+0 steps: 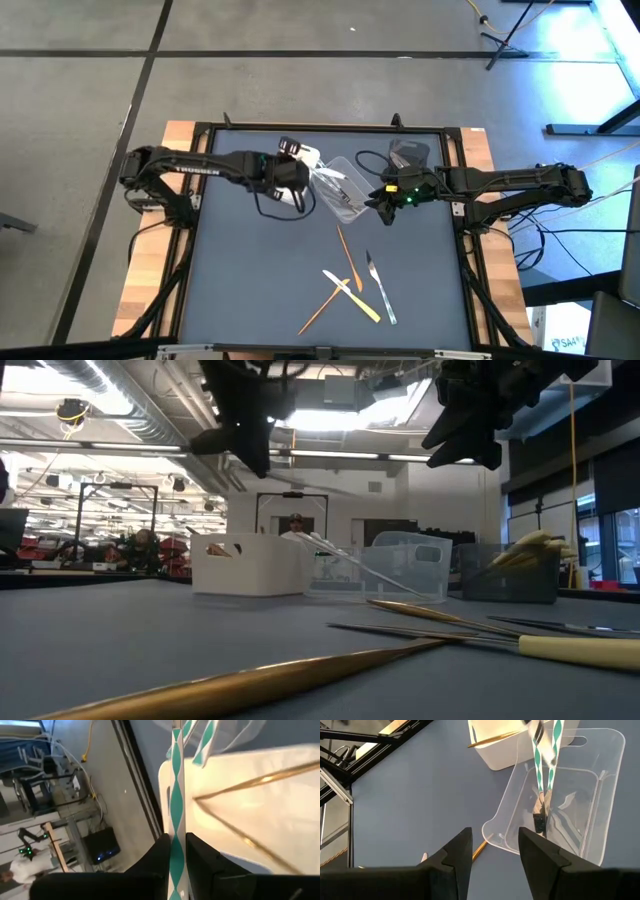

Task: Sort silverware by color (type)
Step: Put the green knife into the transparent bin

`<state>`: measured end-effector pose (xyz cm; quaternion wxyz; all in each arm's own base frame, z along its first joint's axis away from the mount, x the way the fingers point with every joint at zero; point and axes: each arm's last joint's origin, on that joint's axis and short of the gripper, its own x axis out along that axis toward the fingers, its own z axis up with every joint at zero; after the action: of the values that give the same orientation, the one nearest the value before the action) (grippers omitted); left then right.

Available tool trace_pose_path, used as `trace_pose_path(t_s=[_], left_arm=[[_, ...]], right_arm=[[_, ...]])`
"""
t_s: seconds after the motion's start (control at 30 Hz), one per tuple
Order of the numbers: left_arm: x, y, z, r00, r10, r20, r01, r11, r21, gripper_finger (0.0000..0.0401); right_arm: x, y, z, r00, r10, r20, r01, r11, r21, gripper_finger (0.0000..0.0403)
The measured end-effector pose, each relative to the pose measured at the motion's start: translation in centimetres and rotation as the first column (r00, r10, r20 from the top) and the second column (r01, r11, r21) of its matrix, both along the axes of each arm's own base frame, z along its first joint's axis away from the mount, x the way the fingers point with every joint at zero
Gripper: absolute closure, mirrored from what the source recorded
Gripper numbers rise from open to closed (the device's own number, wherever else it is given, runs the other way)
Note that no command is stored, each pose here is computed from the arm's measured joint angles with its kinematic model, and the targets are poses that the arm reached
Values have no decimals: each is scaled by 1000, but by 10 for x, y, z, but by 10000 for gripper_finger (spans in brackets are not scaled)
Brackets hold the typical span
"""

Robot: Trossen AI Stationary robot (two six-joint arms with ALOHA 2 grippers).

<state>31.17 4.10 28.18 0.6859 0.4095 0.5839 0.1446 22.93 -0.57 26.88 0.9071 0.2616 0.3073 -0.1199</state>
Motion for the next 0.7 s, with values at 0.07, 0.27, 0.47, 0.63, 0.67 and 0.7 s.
trace_pose_path(t_s=[0.07, 0.27, 0.47, 0.63, 0.67, 0.7], left_arm=[[-1, 8, 0, 1000, 10, -8, -10, 1000, 6, 362], [4, 22, 4, 1000, 2, 26, -3, 999, 35, 362], [14, 27, -2, 998, -61, 23, 60, 998, 31, 362], [26, 28, -21, 994, -93, -57, 95, 995, 30, 362], [28, 29, -25, 992, -99, -75, 102, 994, 29, 362], [30, 29, -29, 990, -105, -92, 108, 994, 27, 362]], right_arm=[[0, 0, 0, 1000, 0, 0, 0, 1000, 0, 256], [0, 0, 0, 1000, 0, 0, 0, 1000, 0, 255], [0, 0, 0, 1000, 1, 0, -1, 1000, 0, 256], [0, 0, 0, 1000, 0, -4, 0, 1000, 0, 256], [0, 0, 0, 1000, 0, -5, 0, 1000, -1, 256], [0, 0, 0, 1000, 0, -5, 0, 1000, -1, 256]])
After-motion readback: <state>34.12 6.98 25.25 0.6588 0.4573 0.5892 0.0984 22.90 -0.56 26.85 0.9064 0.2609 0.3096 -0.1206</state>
